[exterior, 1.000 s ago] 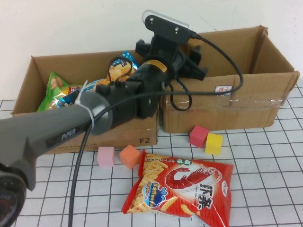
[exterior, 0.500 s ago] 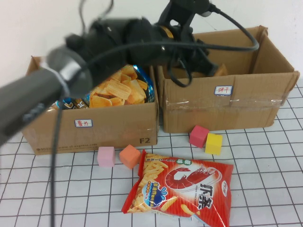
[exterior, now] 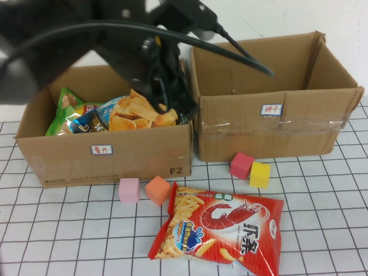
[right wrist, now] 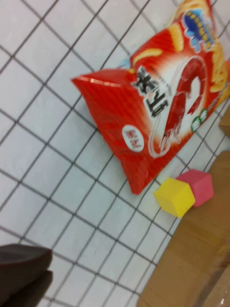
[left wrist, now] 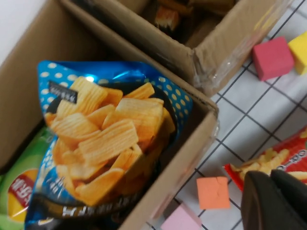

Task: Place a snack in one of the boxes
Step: Pick up the potato chip

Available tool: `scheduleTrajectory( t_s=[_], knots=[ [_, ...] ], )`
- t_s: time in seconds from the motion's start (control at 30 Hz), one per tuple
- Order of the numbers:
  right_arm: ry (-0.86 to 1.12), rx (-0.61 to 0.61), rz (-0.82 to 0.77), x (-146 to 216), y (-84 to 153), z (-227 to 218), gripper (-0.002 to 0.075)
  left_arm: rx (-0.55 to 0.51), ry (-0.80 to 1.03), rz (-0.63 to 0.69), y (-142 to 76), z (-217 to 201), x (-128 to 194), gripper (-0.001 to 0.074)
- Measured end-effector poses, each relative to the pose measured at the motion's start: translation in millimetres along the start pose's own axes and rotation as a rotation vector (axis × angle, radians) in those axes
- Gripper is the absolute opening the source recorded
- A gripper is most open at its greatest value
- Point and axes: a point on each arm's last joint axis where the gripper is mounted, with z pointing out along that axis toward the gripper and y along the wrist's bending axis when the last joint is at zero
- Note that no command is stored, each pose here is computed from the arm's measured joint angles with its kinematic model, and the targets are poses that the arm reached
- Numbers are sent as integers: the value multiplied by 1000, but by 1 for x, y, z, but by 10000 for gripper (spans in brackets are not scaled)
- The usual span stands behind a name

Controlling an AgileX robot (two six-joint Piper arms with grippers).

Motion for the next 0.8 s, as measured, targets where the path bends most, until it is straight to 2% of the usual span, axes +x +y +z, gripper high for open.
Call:
scheduleTrajectory(
  t_s=[0.2,0.47,0.63,0.8],
  knots=[
    [-34,-31,57,10,6,8,0,-17,-95,-51,-6,-43,31,0],
    [-104,-124,84,6,13,12,22,-24,-203,-147,-32,-74,122,0],
    [-107,-184,199,2,12,23,126,-30,-223,-157,-49,-85,180,0],
    [-82,-239,295,2,7,41,323,-60,-280,-177,-58,-92,217,0]
  ],
)
